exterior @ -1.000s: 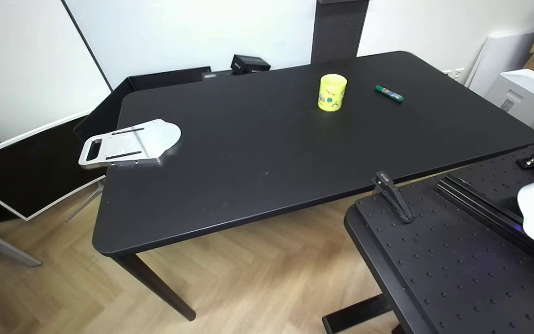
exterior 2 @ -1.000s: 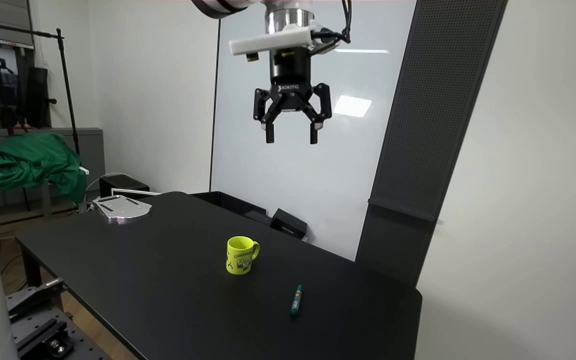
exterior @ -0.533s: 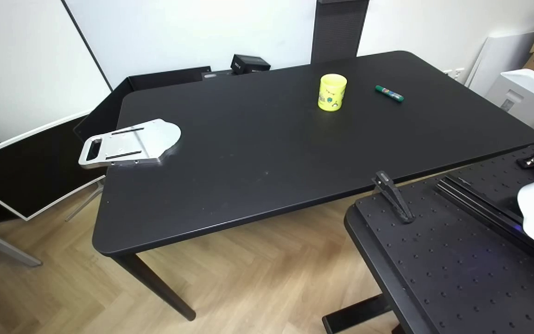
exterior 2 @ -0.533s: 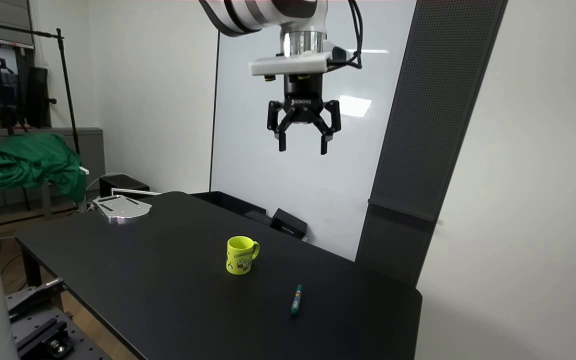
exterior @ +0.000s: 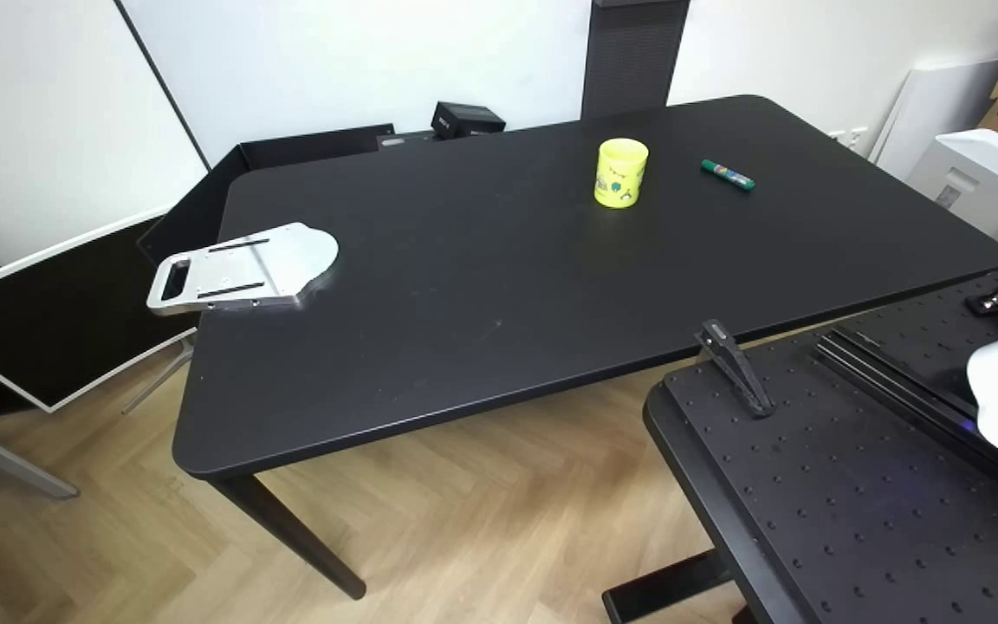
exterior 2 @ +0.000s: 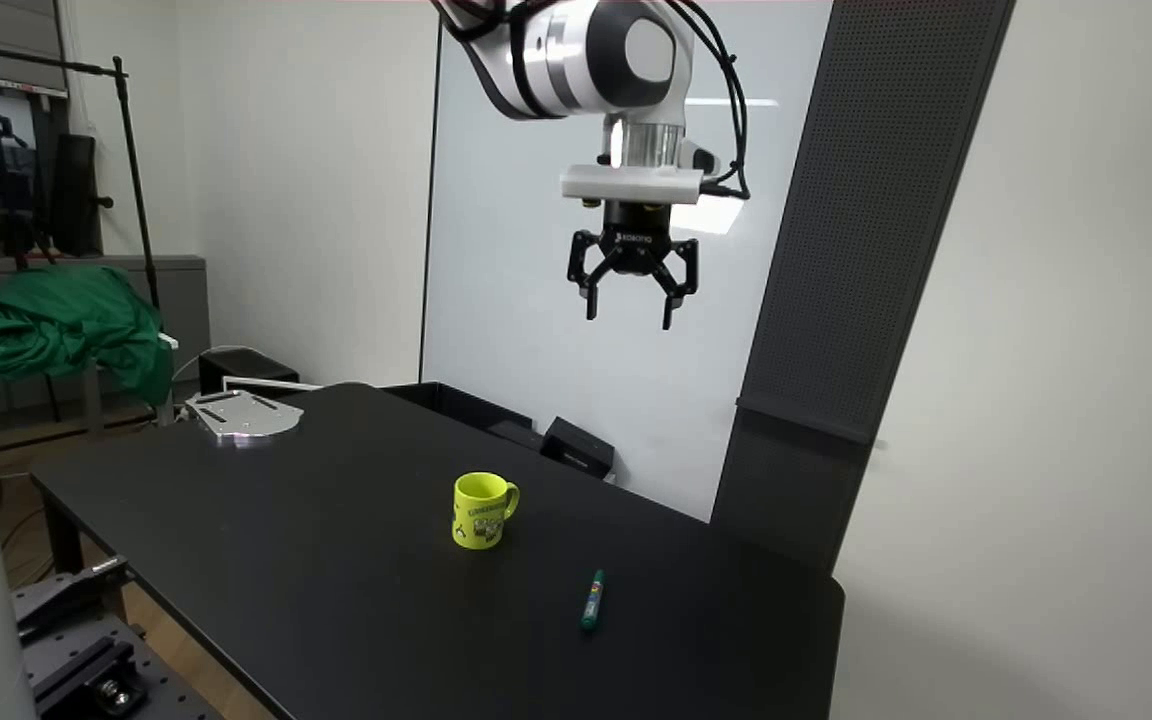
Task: Put the green marker inside the yellow mug
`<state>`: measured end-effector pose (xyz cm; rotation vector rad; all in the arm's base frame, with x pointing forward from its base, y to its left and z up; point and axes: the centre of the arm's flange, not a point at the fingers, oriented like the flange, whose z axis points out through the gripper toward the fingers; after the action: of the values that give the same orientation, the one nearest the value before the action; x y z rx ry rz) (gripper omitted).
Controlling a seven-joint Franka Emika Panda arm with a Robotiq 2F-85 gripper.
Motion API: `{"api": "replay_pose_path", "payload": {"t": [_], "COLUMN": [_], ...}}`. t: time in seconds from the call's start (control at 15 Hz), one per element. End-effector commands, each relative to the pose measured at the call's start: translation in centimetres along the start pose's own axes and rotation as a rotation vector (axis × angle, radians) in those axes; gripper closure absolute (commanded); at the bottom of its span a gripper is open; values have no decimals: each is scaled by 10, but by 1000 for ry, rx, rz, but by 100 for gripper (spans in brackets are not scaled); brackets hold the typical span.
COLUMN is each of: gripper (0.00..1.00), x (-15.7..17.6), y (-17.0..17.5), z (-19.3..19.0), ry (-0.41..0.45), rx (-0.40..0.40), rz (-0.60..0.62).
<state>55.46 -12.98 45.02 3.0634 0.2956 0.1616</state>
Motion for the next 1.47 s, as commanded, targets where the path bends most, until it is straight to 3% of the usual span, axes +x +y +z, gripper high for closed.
{"api": "replay_pose_path", "payload": {"t": [0.0,0.07,0.13,0.33,0.93,1.4], "gripper": [0,0,0,0,0,0], "x": [55,64,30,48,61,80], "y": [18,20,7,10,16,37], "z": [12,17,18,30,32,97], "ry": [-20,-30,-14,-28,-16,9], "rx": [15,16,2,2,-13,-8], "rz": [-50,-65,-44,-60,-101,-72]}}
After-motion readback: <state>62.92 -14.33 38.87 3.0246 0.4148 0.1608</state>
